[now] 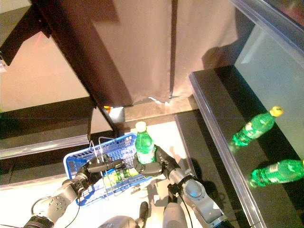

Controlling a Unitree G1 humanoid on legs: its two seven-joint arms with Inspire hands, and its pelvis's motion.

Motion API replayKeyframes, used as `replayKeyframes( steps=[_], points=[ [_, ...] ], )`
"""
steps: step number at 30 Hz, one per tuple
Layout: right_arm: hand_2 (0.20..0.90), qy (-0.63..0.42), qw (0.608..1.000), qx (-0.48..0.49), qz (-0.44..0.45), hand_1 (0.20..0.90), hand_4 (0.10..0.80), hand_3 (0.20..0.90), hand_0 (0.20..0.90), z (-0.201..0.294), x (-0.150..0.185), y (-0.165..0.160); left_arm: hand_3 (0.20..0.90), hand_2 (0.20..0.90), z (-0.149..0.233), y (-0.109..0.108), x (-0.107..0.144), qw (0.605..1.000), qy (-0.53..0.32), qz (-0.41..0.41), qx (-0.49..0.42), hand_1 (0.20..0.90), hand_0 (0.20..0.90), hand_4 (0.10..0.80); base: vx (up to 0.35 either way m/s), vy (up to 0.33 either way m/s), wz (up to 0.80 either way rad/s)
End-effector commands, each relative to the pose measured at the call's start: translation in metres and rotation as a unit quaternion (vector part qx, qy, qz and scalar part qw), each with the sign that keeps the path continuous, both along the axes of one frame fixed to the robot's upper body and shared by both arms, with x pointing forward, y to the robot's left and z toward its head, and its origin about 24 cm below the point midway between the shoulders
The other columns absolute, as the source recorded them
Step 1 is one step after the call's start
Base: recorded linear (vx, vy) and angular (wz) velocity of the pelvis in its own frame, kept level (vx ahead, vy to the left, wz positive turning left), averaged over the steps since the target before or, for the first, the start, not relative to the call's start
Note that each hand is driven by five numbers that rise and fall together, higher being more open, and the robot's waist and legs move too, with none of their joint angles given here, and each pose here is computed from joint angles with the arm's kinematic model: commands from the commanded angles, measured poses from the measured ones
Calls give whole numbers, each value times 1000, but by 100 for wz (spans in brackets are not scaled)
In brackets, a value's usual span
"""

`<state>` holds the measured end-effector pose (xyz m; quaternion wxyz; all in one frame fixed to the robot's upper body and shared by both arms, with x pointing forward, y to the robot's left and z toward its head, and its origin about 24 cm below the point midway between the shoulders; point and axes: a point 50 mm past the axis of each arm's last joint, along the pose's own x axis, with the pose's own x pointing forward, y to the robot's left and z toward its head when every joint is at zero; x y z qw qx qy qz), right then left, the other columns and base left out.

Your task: Pick up the drink and place into the basket.

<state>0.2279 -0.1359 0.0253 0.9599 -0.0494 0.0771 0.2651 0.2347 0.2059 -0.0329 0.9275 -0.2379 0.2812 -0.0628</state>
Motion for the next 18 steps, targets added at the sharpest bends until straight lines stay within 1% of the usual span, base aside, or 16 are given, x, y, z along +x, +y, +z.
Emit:
replayKeyframes(
  steps=[1, 6, 14, 18],
  points=[
    [300, -93, 988, 120, 14, 300, 100, 200, 300, 40, 13, 23, 200, 300, 124, -49, 61, 941, -301, -135, -77, 300, 300, 100, 56, -66, 66],
    [300, -62, 989, 133, -8, 300, 100, 200, 300, 33, 19, 29, 200, 300, 126, -65, 56, 930, -289, -206, -95, 300, 300, 100, 63, -56, 57],
    [300, -23, 993, 114, -13, 300, 100, 200, 300, 9, 19, 39, 200, 300, 143, -90, 42, 901, -296, -280, -149, 300, 300, 100, 32, -29, 22],
    [300, 4, 995, 101, -12, 300, 100, 200, 300, -7, 18, 46, 200, 300, 151, -107, 34, 883, -302, -318, -165, 300, 300, 100, 15, -9, 31]
  ],
)
